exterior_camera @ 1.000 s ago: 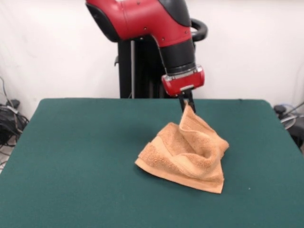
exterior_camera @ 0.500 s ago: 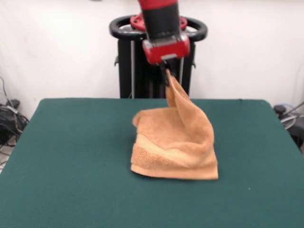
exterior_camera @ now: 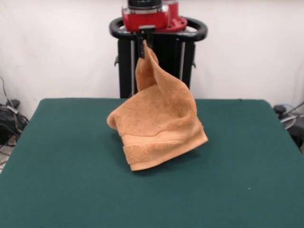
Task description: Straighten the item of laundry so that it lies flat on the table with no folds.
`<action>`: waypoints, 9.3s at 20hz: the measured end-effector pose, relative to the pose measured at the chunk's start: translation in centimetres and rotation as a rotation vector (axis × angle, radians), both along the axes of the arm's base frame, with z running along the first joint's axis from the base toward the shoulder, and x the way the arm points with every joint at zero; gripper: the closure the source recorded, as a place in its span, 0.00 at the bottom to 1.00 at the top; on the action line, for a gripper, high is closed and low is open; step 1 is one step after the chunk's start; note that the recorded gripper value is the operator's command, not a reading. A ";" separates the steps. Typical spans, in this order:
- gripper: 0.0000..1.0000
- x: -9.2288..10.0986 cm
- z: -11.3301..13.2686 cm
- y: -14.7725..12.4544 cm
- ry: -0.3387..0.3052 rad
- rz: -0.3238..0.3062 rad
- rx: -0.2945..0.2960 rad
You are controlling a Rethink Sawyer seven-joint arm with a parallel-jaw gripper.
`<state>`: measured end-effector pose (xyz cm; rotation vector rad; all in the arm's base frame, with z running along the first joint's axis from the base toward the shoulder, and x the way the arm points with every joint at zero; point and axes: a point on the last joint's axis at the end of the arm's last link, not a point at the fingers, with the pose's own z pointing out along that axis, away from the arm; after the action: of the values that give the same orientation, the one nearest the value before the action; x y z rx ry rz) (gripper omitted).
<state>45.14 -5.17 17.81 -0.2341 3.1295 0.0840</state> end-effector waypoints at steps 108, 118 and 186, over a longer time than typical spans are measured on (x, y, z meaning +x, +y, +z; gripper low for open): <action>1.00 0.9 -6.2 -10.9 -0.221 -0.094 -0.061; 1.00 -0.4 -6.5 -9.7 -0.127 0.176 -0.193; 1.00 0.1 -16.1 -17.4 -0.118 0.377 0.556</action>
<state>45.24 -22.59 1.69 -0.7674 2.7564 0.8788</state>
